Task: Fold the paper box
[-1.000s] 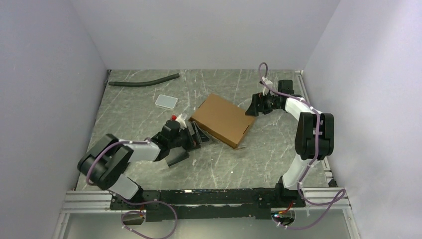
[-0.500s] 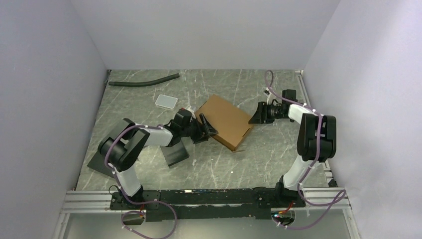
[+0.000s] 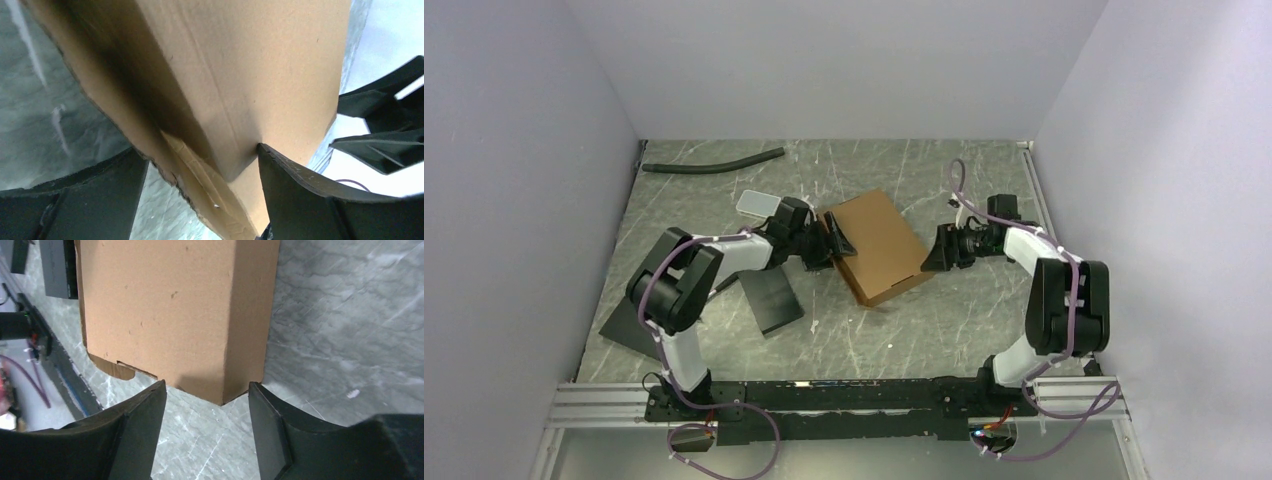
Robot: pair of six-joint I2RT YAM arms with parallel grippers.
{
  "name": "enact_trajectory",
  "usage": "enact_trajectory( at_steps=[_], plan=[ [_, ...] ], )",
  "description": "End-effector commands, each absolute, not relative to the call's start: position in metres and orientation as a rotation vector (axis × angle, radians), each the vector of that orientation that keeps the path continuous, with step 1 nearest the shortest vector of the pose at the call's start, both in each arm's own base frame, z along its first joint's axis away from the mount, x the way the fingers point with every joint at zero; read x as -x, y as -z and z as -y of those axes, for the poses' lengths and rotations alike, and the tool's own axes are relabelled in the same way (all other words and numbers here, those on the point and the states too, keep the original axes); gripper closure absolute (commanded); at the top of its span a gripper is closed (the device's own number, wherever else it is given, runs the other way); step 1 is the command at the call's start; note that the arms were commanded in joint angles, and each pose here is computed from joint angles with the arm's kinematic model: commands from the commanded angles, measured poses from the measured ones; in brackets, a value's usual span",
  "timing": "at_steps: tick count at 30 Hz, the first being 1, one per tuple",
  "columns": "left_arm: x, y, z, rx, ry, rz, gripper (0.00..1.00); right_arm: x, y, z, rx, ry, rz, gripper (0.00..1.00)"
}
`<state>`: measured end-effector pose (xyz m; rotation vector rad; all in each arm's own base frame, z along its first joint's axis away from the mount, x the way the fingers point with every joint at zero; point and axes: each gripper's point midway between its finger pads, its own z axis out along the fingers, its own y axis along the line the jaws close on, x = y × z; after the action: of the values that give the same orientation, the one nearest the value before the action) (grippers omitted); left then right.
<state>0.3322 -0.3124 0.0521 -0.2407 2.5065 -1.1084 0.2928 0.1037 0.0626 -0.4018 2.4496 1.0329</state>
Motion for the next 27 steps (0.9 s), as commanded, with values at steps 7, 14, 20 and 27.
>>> enact_trajectory(
  at_steps=[7,14,20,27],
  plan=[
    [-0.279,-0.096,0.238,0.012,0.814,-2.416,0.14,-0.304,-0.158,-0.091,0.749,-0.676,-2.067,0.20],
    [-0.239,-0.189,0.232,-0.402,0.895,-1.919,0.12,-0.263,-0.205,-0.138,1.145,-0.850,-1.681,0.16],
    [-0.201,-0.195,0.286,-0.769,0.935,-1.763,0.17,-0.250,-0.177,-0.139,1.152,-0.908,-1.723,0.16],
    [-0.180,-0.158,0.342,-1.187,0.619,-1.631,0.23,-0.252,-0.169,-0.137,1.136,-0.902,-1.758,0.16]
  ],
)
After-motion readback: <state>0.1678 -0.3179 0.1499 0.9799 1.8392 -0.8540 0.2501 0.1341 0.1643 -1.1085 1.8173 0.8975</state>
